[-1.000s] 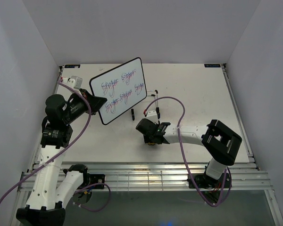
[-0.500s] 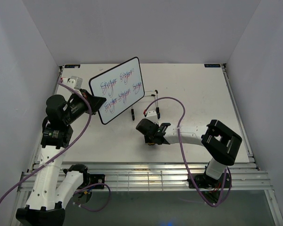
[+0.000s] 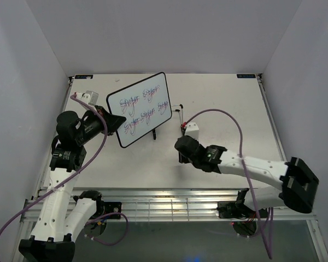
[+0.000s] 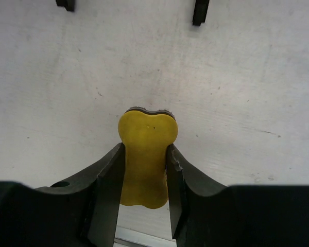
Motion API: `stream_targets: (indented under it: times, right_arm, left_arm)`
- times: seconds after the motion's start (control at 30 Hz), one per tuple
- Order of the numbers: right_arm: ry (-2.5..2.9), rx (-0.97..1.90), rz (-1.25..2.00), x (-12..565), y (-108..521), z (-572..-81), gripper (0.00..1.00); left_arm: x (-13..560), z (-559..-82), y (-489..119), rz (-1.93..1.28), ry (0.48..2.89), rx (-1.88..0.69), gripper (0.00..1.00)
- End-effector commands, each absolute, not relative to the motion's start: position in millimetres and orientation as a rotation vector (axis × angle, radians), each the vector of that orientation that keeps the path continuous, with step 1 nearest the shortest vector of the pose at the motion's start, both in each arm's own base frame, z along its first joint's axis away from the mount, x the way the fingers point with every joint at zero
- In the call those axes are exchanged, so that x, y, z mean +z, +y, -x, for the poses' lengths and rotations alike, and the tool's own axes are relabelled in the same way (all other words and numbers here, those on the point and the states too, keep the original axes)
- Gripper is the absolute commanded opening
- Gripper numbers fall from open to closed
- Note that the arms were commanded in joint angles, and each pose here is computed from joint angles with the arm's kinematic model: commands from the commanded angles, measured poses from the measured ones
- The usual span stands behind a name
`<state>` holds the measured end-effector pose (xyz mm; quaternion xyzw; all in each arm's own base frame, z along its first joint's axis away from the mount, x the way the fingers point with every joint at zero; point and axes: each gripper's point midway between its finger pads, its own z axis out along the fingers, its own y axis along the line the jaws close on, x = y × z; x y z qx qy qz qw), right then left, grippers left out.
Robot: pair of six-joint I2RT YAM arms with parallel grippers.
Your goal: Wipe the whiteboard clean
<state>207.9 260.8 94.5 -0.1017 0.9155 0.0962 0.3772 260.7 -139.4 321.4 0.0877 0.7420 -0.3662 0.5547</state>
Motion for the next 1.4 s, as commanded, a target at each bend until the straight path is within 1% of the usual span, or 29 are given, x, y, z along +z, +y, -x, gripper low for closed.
stream_targets:
  times: [0.0,0.03,0.1,0.17,0.2,0.3,0.37,0.47,0.6,0.67,0.7,0.73,0.77,0.83,1.07,1.37]
  right_arm:
    - [2.205,0.255,0.222,141.1,228.1,-208.6,0.36]
    - [2.182,0.273,0.240,146.8,224.1,-206.5,0.36]
    - [2.088,0.386,0.270,179.3,224.7,-202.8,0.37]
    - [2.019,0.432,0.351,198.1,225.7,-199.4,0.38]
    - [1.951,0.540,0.383,218.6,235.7,-194.2,0.38]
    - [1.834,0.647,0.519,243.9,256.2,-187.3,0.36]
    - [1.813,0.658,0.567,249.1,266.8,-188.5,0.36]
    - [1.792,0.717,0.665,255.6,298.3,-188.7,0.35]
    - [1.791,0.800,0.739,249.5,338.6,-191.2,0.34]
    - [1.754,0.841,0.753,259.9,354.1,-193.3,0.34]
    - [1.769,0.841,0.778,251.8,362.7,-195.0,0.34]
    - [1.755,0.852,0.778,258.6,369.2,-197.4,0.34]
    - [1.775,0.845,0.796,250.3,375.8,-199.6,0.34]
    - [1.767,0.857,0.813,254.9,385.3,-201.6,0.34]
    - [1.847,0.837,0.847,223.9,408.4,-211.0,0.34]
    - [1.932,0.800,0.896,184.4,417.8,-214.2,0.34]
  left_arm:
    - [343.0,-247.1,-160.3,-0.301,1.663,-1.024,0.00]
    - [326.6,-239.3,-170.0,-0.343,1.706,-1.121,0.00]
    - [320.5,-231.3,-180.0,-0.353,1.712,-1.248,0.00]
    - [304.3,-219.0,-188.6,-0.407,1.695,-1.363,0.00]
    - [297.2,-215.0,-190.4,-0.373,1.721,-1.420,0.00]
    - [267.6,-213.4,-196.2,-0.317,1.800,-1.462,0.00]
    - [253.2,-212.6,-200.1,-0.281,1.847,-1.486,0.00]
    - [224.7,-208.3,-208.9,-0.248,1.948,-1.544,0.00]
    - [197.8,-208.0,-209.3,-0.183,2.035,-1.562,0.00]
    - [182.3,-208.0,-209.1,-0.145,2.088,-1.565,0.00]
    - [177.9,-207.4,-209.2,-0.130,2.105,-1.571,0.00]
    - [169.2,-206.5,-209.1,-0.110,2.133,-1.578,0.00]
    - [165.5,-205.4,-209.0,-0.104,2.146,-1.580,0.00]
    - [158.5,-203.2,-208.5,-0.089,2.165,-1.584,0.00]
    - [146.9,-197.9,-208.0,-0.045,2.211,-1.602,0.00]
    - [148.2,-196.7,-208.1,-0.059,2.205,-1.605,0.00]
